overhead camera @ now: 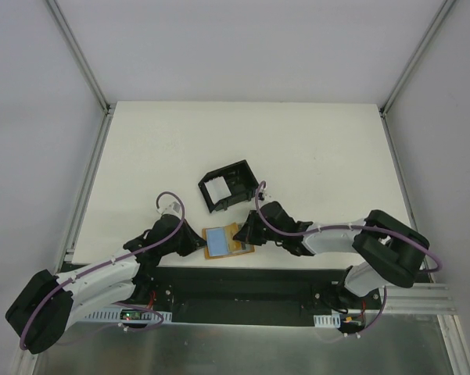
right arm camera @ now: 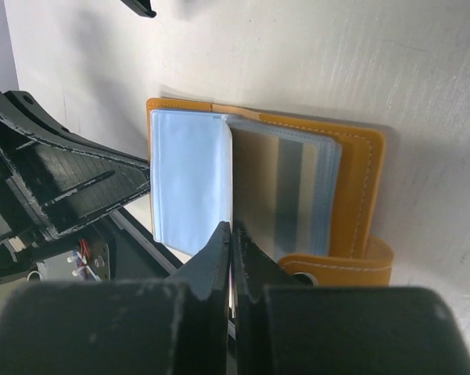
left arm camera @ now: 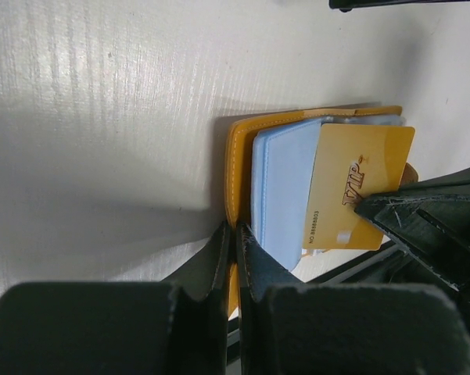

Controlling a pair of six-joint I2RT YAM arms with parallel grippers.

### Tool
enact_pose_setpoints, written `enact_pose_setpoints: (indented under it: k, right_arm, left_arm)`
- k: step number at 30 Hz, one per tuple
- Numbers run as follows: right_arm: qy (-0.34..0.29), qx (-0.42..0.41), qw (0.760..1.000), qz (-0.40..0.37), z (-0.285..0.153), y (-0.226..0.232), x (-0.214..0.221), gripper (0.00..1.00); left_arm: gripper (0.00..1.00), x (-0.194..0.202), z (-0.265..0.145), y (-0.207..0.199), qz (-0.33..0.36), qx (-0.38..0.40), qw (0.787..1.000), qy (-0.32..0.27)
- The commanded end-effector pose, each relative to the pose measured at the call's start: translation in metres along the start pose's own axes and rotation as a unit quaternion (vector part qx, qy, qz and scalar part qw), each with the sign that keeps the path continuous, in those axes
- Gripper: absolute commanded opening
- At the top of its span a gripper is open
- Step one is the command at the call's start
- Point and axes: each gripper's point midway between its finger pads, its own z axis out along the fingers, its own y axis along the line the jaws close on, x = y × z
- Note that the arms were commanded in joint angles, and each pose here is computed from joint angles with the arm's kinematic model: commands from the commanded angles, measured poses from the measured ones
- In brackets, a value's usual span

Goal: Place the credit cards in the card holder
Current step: Insert the credit card into the card holder.

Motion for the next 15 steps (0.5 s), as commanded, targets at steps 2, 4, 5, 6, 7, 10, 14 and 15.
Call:
enact_pose_setpoints:
  k: [2,4,5,6,7,10,14,15]
  right_arm:
    - [-0.012,-0.009,1.0,0.01,0.008,-0.001,0.001,0.0]
    - [-0.006,-0.018,1.0,0.015,0.009,0.0,0.005,0.01]
    - [-0.005,-0.019,1.0,0.02,0.01,-0.001,0.007,0.0]
    - [-0.002,-0.016,1.0,0.023,0.011,-0.003,0.009,0.0]
    - [0.002,-0.017,1.0,0.023,0.012,-0.003,0.011,0.0]
    - [0.005,-0.019,0.999,0.027,0.012,-0.002,0.013,0.01]
    - [0.001,-0.016,0.999,0.028,0.008,-0.005,0.014,0.0]
    - [-0.001,-0.015,1.0,0.027,0.007,-0.006,0.013,0.0]
  left_arm:
    - [0.0,0.001,0.002,0.019,-0.007,-0.028,1.0,-0.007]
    - [0.0,0.001,0.003,0.02,-0.008,-0.029,1.0,-0.007]
    - [0.0,0.001,0.003,0.019,-0.008,-0.027,1.0,-0.007]
    - [0.0,0.001,0.003,0.019,-0.008,-0.028,1.0,-0.007]
    - [0.0,0.001,0.003,0.021,-0.009,-0.03,0.999,-0.007]
    - [0.0,0.001,0.003,0.022,-0.01,-0.032,0.999,-0.008]
    - [0.0,0.001,0.003,0.023,-0.01,-0.032,0.999,-0.01]
    - [0.0,0.001,0.003,0.023,-0.01,-0.032,0.999,-0.009]
